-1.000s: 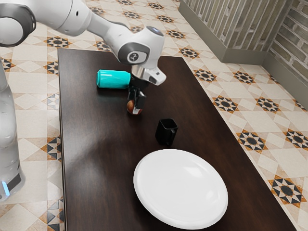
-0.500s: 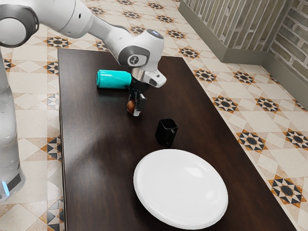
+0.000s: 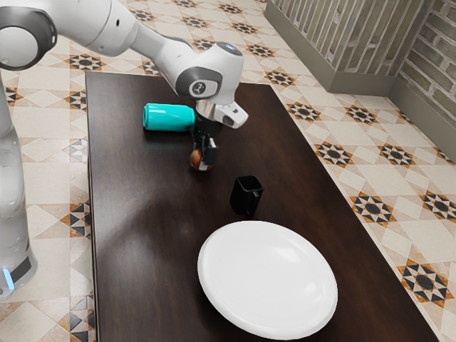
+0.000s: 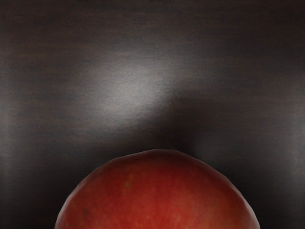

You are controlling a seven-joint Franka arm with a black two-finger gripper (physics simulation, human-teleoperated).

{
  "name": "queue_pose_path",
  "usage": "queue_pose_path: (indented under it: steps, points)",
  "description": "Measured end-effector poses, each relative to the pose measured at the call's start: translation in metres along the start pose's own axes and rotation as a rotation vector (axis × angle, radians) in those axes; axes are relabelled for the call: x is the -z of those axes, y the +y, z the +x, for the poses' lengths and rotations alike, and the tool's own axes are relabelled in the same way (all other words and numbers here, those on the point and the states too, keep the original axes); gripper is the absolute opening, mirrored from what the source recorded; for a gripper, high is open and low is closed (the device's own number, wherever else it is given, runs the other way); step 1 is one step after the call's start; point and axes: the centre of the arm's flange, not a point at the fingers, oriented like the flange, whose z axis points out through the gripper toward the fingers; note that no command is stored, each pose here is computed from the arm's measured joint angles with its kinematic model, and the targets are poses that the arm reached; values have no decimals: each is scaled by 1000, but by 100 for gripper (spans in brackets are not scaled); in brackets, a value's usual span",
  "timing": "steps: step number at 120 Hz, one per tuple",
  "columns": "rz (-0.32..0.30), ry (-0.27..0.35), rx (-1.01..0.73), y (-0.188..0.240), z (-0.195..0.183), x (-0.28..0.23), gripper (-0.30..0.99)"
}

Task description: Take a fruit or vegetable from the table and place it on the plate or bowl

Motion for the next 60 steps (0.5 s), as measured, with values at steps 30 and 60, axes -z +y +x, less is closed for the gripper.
queue_pose_path:
  steps: [30,60]
  points:
    - [38,93,-57,24,7,47,33]
    - [132,381,-209,99,50,196,35]
